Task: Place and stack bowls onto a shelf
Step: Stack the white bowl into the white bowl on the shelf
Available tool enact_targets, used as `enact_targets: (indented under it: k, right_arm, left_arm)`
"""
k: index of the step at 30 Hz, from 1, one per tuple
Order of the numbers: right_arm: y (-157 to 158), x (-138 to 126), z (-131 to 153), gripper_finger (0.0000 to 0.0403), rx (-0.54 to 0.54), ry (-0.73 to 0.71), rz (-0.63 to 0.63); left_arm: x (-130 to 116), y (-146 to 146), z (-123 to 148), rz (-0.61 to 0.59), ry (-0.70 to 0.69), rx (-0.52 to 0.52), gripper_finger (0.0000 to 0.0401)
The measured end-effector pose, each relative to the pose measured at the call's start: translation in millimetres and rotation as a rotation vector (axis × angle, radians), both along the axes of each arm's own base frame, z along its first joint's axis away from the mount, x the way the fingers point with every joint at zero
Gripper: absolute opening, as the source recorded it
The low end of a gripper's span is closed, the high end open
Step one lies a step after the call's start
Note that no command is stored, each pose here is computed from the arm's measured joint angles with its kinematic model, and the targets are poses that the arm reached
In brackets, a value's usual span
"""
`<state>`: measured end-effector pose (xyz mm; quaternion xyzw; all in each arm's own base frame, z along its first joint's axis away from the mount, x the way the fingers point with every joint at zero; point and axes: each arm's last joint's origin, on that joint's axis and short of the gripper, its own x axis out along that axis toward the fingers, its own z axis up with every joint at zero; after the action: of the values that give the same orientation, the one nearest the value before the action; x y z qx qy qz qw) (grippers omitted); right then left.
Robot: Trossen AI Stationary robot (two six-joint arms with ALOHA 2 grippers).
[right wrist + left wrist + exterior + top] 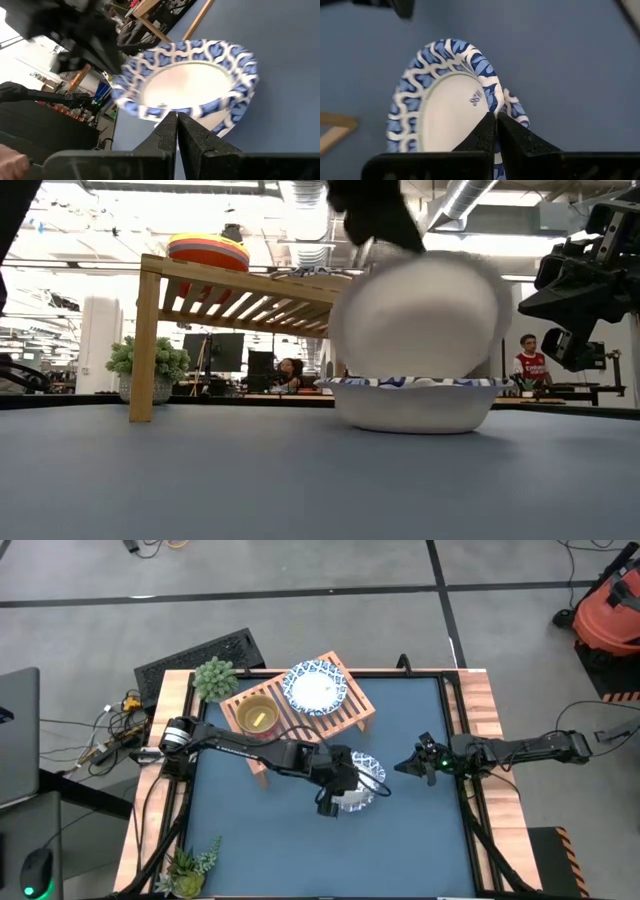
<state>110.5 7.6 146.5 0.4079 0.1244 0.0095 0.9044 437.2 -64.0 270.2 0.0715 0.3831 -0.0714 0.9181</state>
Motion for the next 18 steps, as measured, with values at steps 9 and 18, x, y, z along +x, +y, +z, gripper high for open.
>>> enact_targets:
  k: [9, 18]
  right_arm:
    - [0, 0, 0, 0.0042, 0.001, 0.000, 0.000]
    - [0, 0, 0, 0.0042, 0.001, 0.000, 0.000]
  left_arm:
    - [-1, -2, 65, -0.024, -0.059, -0.069, 0.0000]
    - [-11, -3, 129, -0.081, -0.181, -0.166, 0.0000]
